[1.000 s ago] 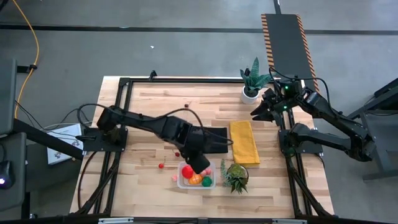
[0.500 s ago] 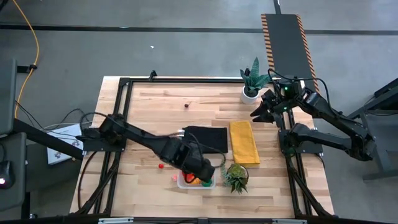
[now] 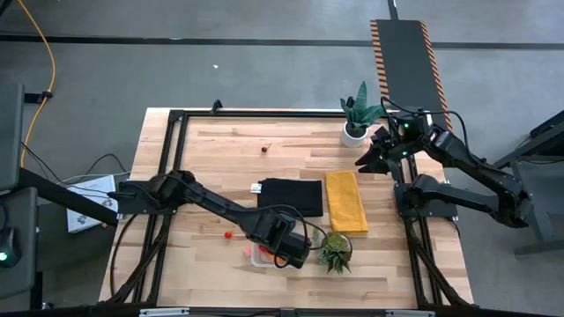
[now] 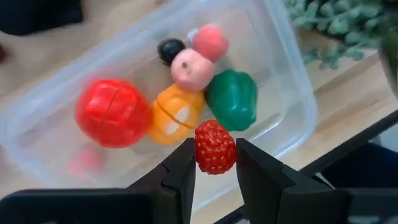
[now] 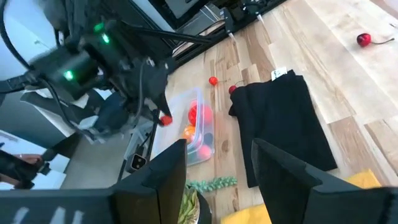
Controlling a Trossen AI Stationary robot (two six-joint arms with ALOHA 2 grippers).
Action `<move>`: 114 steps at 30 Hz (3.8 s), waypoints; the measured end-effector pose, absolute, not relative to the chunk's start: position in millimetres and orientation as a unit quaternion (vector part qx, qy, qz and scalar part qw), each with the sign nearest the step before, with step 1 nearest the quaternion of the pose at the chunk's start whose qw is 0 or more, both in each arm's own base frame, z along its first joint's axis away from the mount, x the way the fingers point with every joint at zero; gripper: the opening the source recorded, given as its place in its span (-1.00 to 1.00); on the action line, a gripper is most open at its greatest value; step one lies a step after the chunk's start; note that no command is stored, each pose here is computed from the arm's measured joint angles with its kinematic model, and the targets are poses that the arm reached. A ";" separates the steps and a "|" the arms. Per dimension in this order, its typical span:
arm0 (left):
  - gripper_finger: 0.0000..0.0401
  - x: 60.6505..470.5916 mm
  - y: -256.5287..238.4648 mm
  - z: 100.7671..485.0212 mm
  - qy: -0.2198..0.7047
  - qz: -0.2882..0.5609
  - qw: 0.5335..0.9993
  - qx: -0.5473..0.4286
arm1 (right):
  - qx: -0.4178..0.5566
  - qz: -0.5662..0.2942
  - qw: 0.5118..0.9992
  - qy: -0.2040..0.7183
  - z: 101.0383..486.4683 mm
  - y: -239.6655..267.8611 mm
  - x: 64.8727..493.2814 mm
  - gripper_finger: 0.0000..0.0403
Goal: Pick and placing Produce into tupperware
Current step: Put the raspberry into the transparent bin, then put the top red cherry into the transparent bin
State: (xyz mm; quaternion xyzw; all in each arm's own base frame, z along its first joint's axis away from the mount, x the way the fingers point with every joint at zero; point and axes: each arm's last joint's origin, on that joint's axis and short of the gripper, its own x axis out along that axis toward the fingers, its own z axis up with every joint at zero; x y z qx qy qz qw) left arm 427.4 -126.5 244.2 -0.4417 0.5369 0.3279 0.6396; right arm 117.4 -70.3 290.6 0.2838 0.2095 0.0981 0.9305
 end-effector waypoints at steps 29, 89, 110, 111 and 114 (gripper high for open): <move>-0.20 431.3 -126.8 231.7 0.538 0.331 0.648 -0.425 | 0.280 0.100 0.932 0.205 292.3 -67.6 114.5 -0.15; -0.32 323.8 265.1 269.6 0.639 0.240 0.677 -0.275 | 0.297 -0.039 0.941 0.155 302.7 -80.5 121.0 -0.15; -0.33 320.6 266.6 185.0 0.645 0.213 0.680 -0.276 | 0.329 -0.071 0.927 0.164 297.2 -89.6 128.4 -0.15; -0.33 321.2 266.6 184.5 0.641 0.210 0.683 -0.279 | 0.330 -0.071 0.927 0.164 296.9 -90.4 129.3 -0.15; -0.33 324.2 267.9 182.7 0.625 0.202 0.699 -0.284 | 0.329 -0.071 0.928 0.162 296.5 -92.6 131.9 -0.15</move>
